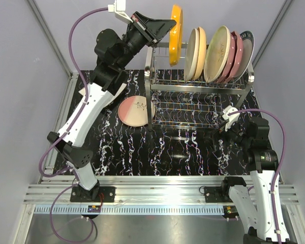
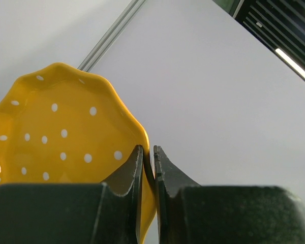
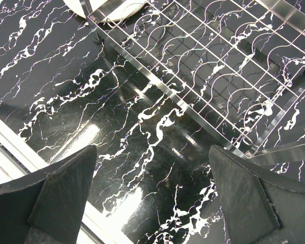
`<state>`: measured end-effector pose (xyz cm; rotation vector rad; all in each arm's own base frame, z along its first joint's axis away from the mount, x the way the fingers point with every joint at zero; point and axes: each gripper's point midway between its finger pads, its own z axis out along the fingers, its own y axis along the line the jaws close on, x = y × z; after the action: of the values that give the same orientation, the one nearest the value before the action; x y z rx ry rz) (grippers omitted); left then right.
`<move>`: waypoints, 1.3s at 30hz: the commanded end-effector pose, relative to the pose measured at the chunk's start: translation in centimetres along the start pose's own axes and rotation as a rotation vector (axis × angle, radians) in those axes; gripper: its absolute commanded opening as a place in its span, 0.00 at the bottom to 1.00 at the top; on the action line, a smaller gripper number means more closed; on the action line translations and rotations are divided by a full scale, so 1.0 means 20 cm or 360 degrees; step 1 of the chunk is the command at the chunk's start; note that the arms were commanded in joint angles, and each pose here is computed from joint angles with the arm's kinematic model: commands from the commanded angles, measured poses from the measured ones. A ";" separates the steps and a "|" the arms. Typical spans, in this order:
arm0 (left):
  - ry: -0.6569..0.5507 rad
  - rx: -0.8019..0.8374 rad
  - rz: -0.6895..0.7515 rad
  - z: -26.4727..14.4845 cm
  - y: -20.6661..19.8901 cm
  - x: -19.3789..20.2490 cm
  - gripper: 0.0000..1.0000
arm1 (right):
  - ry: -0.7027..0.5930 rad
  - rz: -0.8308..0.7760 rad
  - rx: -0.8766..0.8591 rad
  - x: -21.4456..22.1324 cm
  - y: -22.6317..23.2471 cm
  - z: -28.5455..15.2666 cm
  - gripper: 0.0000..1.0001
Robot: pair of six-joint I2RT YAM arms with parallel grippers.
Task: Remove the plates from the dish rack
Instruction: Grab a plate with the left arm, then pass the plate from the left arm to the right
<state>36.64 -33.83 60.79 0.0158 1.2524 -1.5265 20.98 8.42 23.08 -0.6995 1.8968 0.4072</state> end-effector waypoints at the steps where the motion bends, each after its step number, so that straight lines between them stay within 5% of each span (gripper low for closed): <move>1: -0.0326 0.0464 0.0086 -0.22 -0.66 -0.39 0.00 | -0.0045 -0.0037 -0.0006 -0.03 0.00 0.00 1.00; 14: -0.0251 0.0540 -0.0014 -0.45 -0.85 -0.38 0.00 | -0.0069 -0.0050 -0.0052 -0.05 0.02 -0.01 1.00; 39: 0.0039 0.0488 -0.0193 -0.96 -0.83 -0.07 0.00 | -0.0092 -0.0012 -0.0385 -0.23 0.25 -0.16 1.00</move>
<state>20.07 -25.80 58.56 0.0462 1.3302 -1.7397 18.04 10.85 26.94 -0.8320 1.8378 0.5745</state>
